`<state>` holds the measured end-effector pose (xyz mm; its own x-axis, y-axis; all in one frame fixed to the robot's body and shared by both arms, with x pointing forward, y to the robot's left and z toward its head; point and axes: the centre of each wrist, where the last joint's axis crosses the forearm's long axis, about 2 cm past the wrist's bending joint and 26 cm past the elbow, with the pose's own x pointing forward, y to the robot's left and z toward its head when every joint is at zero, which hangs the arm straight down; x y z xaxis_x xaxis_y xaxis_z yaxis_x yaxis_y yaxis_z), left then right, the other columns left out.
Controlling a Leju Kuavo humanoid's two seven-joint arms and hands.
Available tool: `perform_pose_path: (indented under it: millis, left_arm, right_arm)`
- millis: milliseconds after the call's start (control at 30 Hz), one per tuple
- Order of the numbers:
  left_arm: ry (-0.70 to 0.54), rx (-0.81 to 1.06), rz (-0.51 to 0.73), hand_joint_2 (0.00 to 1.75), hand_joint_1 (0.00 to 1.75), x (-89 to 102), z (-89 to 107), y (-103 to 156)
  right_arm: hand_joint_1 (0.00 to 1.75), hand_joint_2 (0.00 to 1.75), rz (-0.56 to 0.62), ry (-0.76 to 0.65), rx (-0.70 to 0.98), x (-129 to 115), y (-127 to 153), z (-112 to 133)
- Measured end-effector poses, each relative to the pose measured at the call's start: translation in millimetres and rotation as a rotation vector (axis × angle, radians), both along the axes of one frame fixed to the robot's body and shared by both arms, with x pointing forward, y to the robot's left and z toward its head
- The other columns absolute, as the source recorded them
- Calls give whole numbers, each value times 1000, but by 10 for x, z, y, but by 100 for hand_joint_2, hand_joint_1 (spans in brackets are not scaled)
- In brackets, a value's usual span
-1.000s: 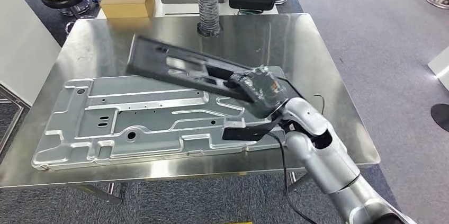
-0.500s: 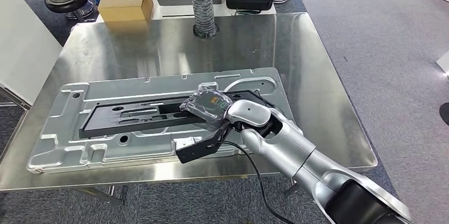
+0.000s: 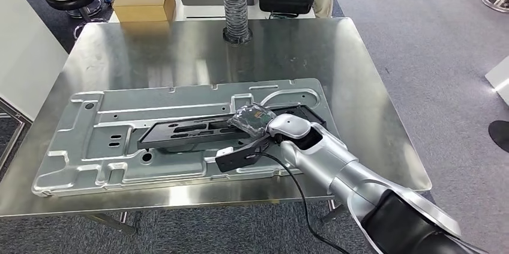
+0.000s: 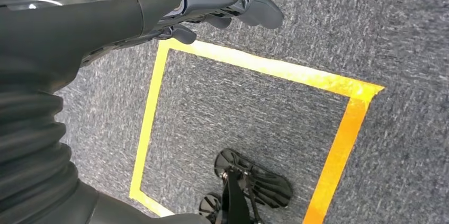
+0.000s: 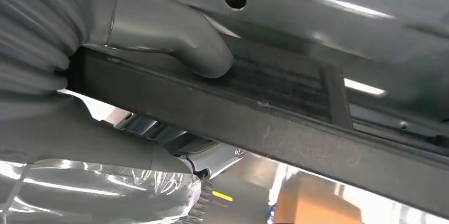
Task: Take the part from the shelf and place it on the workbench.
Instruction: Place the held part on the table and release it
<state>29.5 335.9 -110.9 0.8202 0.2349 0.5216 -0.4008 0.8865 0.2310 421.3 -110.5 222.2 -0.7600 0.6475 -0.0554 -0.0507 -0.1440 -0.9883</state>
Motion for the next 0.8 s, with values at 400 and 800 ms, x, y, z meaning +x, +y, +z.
perform_pose_path:
  millis: [400,800]
  left_arm:
    - [-29,4,-17,131,0,23,1,-8]
    - [-24,15,-24,0,0,1,2,20]
  right_arm:
    - [0,0,-76,15,-8,71,-141,-184]
    - [0,0,-53,83,157,60,-130,-153]
